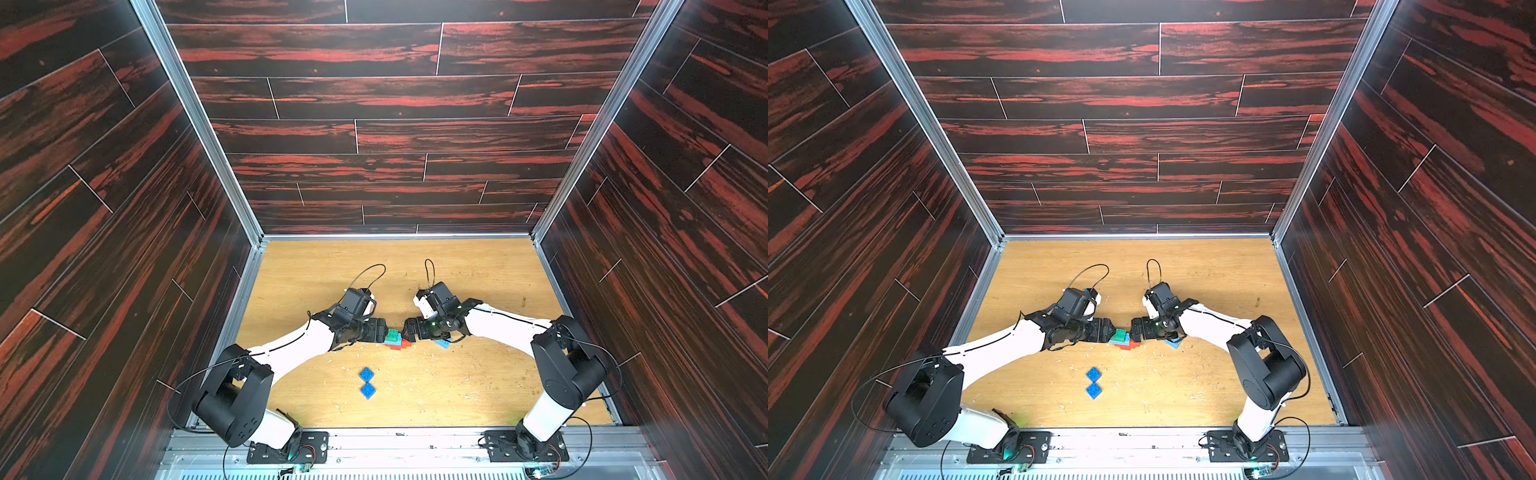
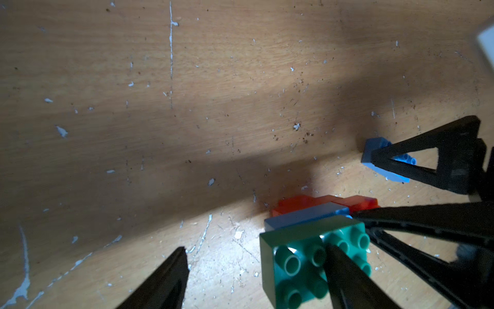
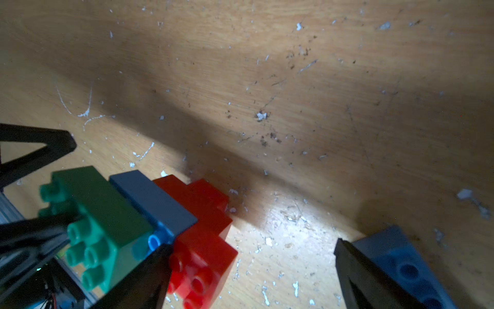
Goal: Assemble a heart with lego
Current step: Assemble the lego brick with the lego brick.
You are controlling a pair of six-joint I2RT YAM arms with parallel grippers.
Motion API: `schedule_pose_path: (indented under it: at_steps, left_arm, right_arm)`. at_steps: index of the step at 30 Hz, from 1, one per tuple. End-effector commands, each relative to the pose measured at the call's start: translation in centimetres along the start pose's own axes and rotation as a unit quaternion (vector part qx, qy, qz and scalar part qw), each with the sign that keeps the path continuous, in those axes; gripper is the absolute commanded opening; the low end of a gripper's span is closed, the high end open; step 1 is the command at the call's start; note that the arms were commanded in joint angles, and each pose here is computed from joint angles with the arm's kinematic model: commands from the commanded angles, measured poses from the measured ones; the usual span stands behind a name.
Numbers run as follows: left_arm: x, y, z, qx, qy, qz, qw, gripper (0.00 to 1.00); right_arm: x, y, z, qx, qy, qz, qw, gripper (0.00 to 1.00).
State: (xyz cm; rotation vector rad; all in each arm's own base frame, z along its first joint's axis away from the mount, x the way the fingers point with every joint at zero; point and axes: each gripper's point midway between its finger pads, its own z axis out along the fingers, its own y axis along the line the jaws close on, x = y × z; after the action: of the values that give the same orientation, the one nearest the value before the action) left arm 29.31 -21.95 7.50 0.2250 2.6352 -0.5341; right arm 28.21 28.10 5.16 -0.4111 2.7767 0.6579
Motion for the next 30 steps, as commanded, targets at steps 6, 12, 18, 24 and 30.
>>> schedule_pose_path:
  at_steps: [6, 12, 18, 24, 30]
  left_arm:
    - [11.5, 6.1, 1.0, -0.154, 0.193, 0.04, 0.968, 0.82]
    - [14.0, 7.8, 0.5, -0.188, 0.222, 0.005, 0.957, 0.82]
    - [13.0, 7.0, 1.1, -0.175, 0.194, -0.013, 0.965, 0.81]
    - [10.6, 7.3, 0.7, -0.207, 0.166, 0.006, 0.964, 0.81]
    - [11.9, 5.3, 1.6, -0.173, 0.156, 0.036, 0.972, 0.81]
  right_arm:
    - [1.9, -1.9, 1.2, 0.049, 0.029, 0.004, 0.998, 0.98]
    - [1.9, -2.4, 1.1, 0.062, 0.028, 0.005, 0.998, 0.98]
    - [2.1, -2.6, 0.9, 0.065, 0.027, 0.006, 0.998, 0.98]
    - [1.9, -2.2, 0.8, 0.055, 0.02, 0.004, 0.998, 0.98]
    - [1.4, -1.9, 0.6, 0.053, 0.015, 0.003, 0.998, 0.98]
